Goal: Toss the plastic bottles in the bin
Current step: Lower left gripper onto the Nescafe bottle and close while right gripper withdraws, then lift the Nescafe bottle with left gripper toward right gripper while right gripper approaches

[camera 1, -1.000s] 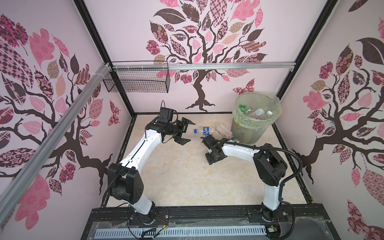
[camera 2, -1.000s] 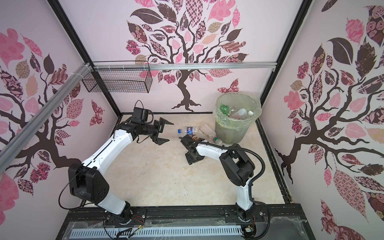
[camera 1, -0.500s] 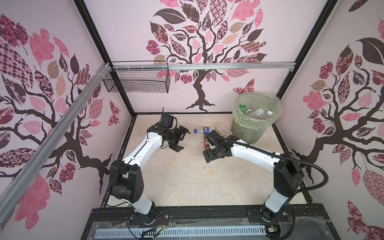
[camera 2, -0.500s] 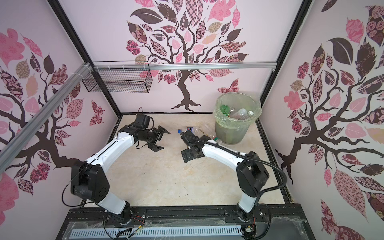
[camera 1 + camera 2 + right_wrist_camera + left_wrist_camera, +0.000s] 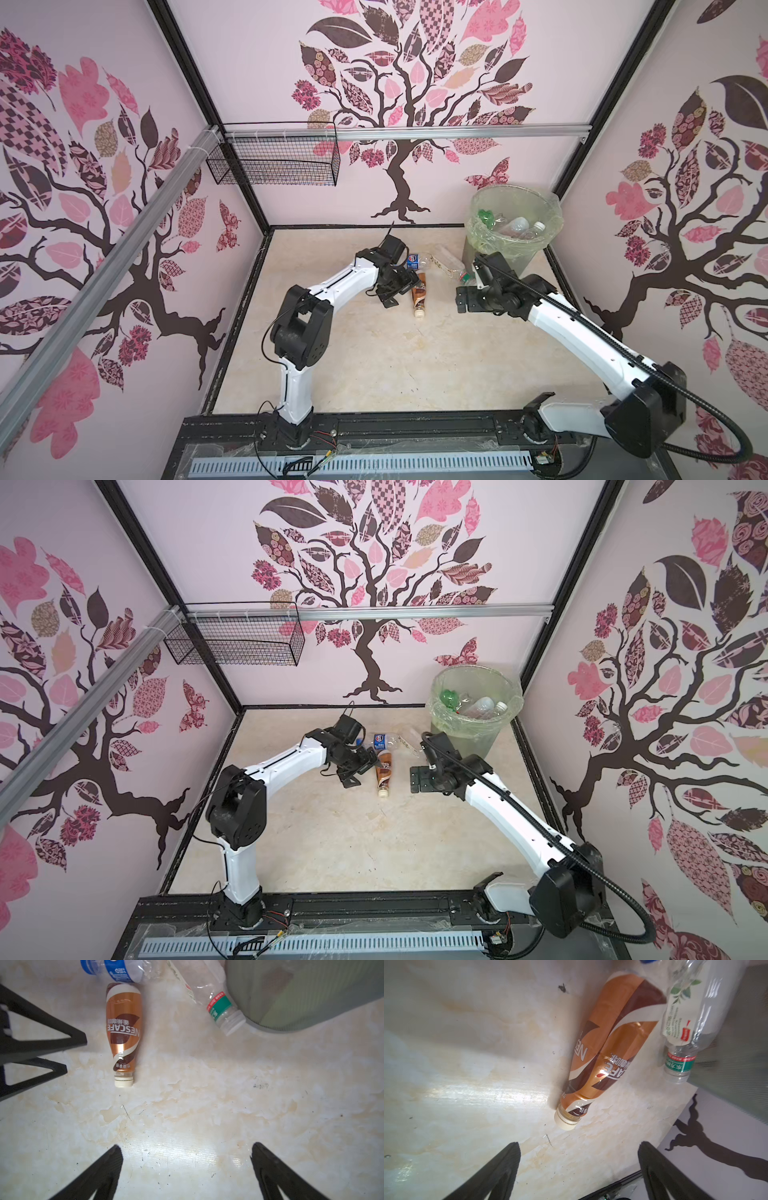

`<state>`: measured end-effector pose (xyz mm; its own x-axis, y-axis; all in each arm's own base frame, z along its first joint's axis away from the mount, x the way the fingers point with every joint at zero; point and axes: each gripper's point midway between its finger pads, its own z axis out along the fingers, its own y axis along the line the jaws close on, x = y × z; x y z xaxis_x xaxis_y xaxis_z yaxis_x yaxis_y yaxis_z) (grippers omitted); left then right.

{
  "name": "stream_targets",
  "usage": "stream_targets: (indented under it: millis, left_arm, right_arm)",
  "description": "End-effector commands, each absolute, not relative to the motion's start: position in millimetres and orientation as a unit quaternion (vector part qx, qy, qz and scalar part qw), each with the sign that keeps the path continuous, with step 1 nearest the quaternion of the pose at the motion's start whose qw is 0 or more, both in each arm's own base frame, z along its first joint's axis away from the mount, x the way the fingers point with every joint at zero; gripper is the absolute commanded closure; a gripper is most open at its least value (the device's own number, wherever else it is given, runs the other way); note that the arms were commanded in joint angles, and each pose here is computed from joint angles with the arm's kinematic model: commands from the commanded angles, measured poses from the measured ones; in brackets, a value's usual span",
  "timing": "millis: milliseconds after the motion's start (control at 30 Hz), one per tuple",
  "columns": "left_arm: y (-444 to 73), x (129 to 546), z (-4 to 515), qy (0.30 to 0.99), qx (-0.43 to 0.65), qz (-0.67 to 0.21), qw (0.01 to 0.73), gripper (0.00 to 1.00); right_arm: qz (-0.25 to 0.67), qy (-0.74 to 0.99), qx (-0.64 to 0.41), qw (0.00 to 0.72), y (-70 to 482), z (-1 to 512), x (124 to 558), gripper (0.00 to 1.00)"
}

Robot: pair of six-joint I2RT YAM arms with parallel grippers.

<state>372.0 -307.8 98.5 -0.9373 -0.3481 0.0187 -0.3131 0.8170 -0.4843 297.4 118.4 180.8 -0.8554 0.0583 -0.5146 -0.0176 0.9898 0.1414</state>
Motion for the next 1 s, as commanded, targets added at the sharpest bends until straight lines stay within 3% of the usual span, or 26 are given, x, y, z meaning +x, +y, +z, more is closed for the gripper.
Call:
stream_targets:
  millis: [0, 267, 633, 833, 967]
  left_arm:
    - [-319, 389, 96, 0.969, -0.103, -0.21, 0.08, 0.09]
    - [-327, 403, 54, 0.985, -0.035, -0.139, 0.091, 0.2]
    - [-335, 369, 27, 0.992, 0.062, -0.058, 0.098, 0.3]
    - [-327, 356, 20, 0.993, 0.074, -0.04, 0.088, 0.54]
    - [-312, 352, 20, 0.993, 0.072, -0.027, 0.087, 0.61]
  right_arm:
    - [0.094, 0.956, 0.039, 0.274, 104, 196, 289, 0.01]
    - [0.109, 0.957, 0.041, 0.265, 108, 203, 283, 0.01]
    - [0.108, 0.964, 0.047, 0.24, 105, 187, 268, 0.01]
    - [0.114, 0.962, 0.048, 0.243, 108, 193, 272, 0.01]
    - [0.119, 0.961, 0.054, 0.243, 110, 192, 275, 0.01]
